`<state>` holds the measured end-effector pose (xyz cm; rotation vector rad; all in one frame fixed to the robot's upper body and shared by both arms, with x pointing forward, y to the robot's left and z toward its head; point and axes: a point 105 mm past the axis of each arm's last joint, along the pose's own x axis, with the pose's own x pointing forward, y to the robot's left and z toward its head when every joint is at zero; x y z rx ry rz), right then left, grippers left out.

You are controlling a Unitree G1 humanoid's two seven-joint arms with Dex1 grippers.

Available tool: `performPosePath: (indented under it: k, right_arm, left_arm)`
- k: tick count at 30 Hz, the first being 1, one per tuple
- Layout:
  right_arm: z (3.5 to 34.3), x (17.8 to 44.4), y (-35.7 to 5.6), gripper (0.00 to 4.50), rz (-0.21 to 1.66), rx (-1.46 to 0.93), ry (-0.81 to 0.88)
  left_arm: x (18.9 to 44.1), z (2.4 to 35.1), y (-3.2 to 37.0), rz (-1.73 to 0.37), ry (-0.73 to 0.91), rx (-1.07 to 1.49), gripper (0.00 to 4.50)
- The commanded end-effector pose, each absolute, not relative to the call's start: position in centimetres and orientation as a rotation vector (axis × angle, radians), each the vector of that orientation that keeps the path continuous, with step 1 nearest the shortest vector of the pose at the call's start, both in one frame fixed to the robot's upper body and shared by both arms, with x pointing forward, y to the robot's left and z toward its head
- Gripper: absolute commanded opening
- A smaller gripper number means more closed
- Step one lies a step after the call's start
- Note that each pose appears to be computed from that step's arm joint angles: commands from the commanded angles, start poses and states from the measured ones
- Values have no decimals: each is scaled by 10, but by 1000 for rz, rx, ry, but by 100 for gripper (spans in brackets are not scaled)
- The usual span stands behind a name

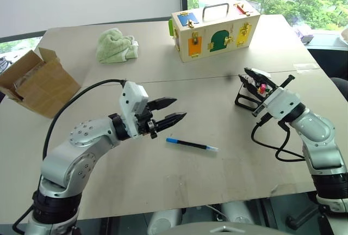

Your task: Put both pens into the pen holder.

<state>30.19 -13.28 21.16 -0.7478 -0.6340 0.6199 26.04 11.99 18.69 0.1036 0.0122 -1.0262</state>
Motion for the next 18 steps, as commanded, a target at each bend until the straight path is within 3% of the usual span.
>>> performPosePath:
  k: [1, 9, 11, 12, 18]
  right_arm:
    - [221, 298, -141, 12, 575, -768, -676]
    - [201, 319, -145, 12, 537, -755, -626]
    - [198, 326, -146, 112, 527, -761, -621]
    - [198, 328, -147, 133, 521, -768, -626]
    - [204, 329, -151, 433, 505, -753, -671]
  left_arm:
    - [258, 201, 118, -1031, -54, 131, 273]
    - [259, 207, 117, -1025, -69, 140, 273]
    - [259, 206, 119, -1024, -63, 148, 276]
    - [259, 206, 120, -1024, -59, 154, 276]
    - [258, 204, 122, -1022, -49, 156, 276]
